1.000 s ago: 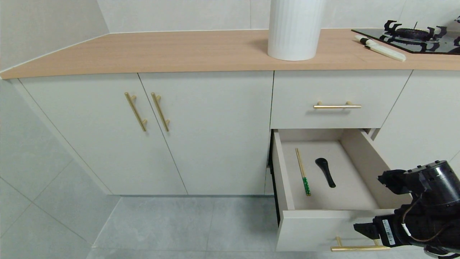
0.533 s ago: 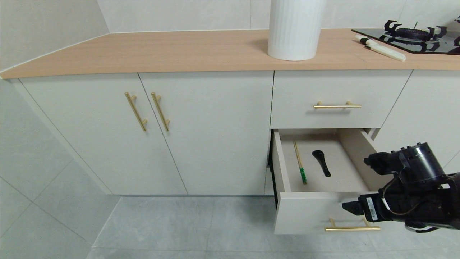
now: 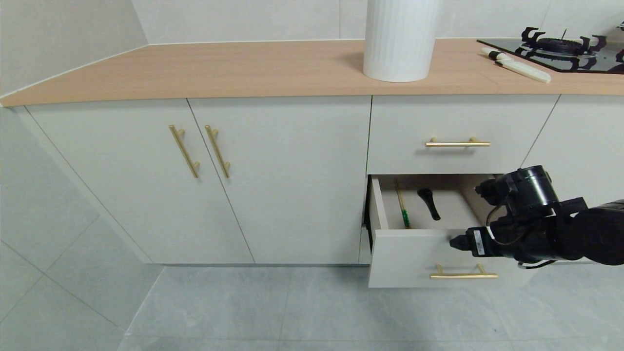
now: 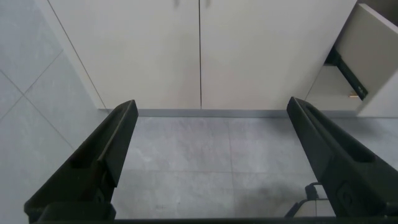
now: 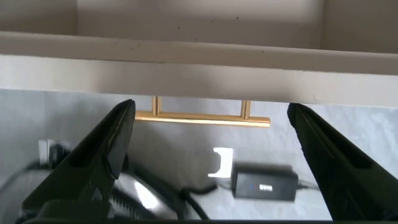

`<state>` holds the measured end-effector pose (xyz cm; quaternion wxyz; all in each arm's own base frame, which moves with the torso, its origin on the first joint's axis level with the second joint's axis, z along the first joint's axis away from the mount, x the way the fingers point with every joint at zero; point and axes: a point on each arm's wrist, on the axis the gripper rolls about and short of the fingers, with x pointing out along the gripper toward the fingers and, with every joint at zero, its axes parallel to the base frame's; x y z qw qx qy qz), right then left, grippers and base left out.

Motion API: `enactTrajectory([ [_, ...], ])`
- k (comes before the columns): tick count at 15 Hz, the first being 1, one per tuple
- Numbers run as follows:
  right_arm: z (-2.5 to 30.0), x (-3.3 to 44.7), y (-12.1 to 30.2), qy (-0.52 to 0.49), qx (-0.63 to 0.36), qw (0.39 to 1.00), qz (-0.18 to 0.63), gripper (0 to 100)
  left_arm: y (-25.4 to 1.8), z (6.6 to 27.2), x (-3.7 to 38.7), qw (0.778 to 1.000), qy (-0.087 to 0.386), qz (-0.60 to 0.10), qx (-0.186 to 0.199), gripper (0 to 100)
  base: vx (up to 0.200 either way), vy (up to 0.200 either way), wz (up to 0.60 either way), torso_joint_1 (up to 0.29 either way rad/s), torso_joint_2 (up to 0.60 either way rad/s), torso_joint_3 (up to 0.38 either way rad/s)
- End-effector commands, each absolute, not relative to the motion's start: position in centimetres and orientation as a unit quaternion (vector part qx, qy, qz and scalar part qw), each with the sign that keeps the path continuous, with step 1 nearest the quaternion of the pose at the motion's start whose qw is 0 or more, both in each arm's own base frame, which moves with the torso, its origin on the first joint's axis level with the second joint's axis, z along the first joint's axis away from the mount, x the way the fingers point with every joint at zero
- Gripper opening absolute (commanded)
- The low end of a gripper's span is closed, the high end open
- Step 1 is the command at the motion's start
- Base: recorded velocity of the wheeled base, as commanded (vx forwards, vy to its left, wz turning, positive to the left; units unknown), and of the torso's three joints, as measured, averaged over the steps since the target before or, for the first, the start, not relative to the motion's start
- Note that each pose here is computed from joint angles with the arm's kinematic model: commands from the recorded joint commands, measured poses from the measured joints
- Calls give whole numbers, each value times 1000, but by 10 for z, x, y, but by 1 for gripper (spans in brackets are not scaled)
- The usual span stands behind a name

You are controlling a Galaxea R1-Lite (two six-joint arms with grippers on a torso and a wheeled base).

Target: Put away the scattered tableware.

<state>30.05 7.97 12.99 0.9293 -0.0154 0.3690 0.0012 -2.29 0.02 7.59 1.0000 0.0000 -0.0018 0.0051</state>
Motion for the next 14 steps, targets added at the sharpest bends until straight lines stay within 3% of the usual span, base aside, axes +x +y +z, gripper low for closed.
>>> enactTrajectory([
  [1, 120, 322, 83, 365, -13, 931, -1, 100, 0, 76, -23, 1000, -2, 5, 0, 100, 0, 0, 0, 0, 0, 0],
  [14, 101, 392, 97, 239, 0, 971, 7, 100, 0, 76, -23, 1000, -2, 5, 0, 100, 0, 0, 0, 0, 0, 0],
])
